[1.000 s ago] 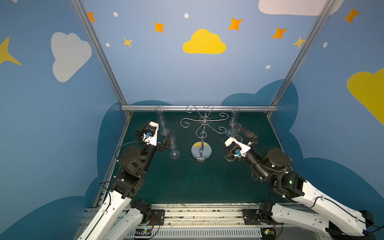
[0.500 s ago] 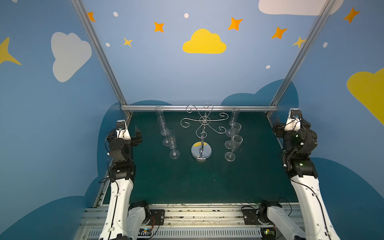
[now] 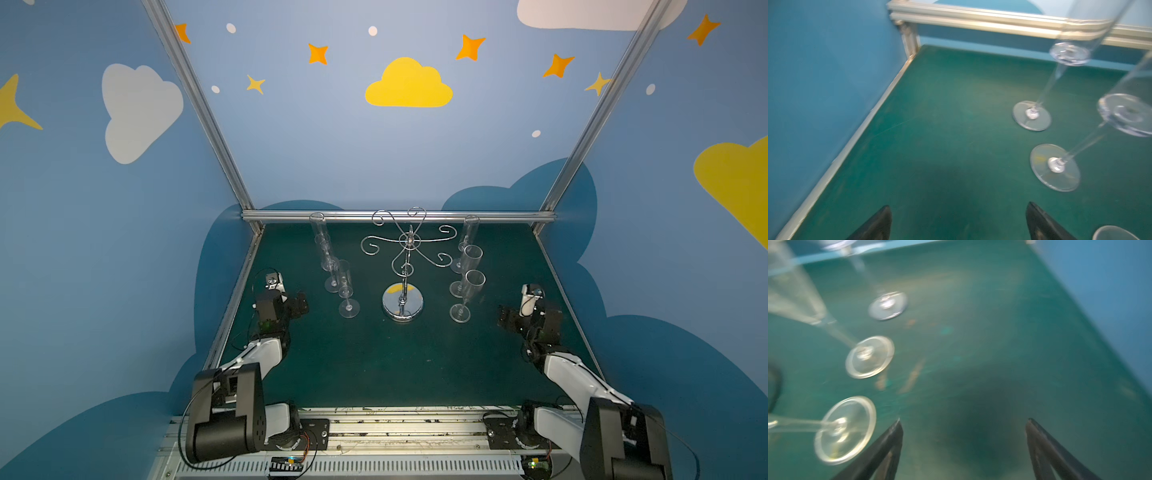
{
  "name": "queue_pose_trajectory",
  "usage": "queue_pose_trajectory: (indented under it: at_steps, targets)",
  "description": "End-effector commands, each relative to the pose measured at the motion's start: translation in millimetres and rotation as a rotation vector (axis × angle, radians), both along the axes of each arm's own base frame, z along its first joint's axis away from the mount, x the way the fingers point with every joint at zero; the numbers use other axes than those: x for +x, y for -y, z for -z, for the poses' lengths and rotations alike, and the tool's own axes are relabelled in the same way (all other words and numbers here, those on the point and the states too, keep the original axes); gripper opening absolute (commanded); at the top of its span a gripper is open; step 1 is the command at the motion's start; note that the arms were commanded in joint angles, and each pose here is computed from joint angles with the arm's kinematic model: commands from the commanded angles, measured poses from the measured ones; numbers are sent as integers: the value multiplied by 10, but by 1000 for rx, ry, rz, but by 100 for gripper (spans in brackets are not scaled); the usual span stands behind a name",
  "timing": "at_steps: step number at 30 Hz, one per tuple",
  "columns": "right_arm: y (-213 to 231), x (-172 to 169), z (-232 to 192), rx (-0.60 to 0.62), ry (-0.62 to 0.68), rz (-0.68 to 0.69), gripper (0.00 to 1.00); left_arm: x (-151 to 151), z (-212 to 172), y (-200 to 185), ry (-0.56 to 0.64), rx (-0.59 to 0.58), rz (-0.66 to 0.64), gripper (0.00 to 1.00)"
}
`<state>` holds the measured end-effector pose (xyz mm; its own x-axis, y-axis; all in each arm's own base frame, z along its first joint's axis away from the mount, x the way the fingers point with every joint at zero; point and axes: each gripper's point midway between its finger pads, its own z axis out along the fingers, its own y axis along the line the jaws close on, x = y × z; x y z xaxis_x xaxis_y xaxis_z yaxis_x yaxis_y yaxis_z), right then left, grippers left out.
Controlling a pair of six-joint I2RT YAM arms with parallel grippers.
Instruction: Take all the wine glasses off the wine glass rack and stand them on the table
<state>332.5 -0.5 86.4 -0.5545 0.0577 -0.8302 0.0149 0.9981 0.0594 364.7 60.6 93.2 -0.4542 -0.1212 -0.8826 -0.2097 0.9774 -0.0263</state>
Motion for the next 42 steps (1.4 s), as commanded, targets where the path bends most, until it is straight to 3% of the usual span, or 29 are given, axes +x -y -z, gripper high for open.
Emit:
queue_pose_trajectory:
  at_steps: [1,5,8,11,19,27,30,42]
  targets:
    - [-38,295,-289,-8,87,39,91,118,-132,83,58,40,41,99]
    - [53,449,-49,0,112,110,91,84,-145,97,67,45,41,99]
    - [-7,557,-53,-56,157,58,91,88,-159,135,75,58,59,99]
    - [65,560,15,-17,22,135,91,113,-145,194,63,64,89,99]
    - [62,559,19,-20,34,131,91,134,-122,271,49,54,135,99]
    - [61,565,12,-19,36,130,91,217,-79,396,98,-72,150,99]
    - [60,564,10,-19,36,131,91,330,87,585,60,-34,238,99]
    - [61,560,10,-20,37,131,91,301,120,562,81,-12,203,99]
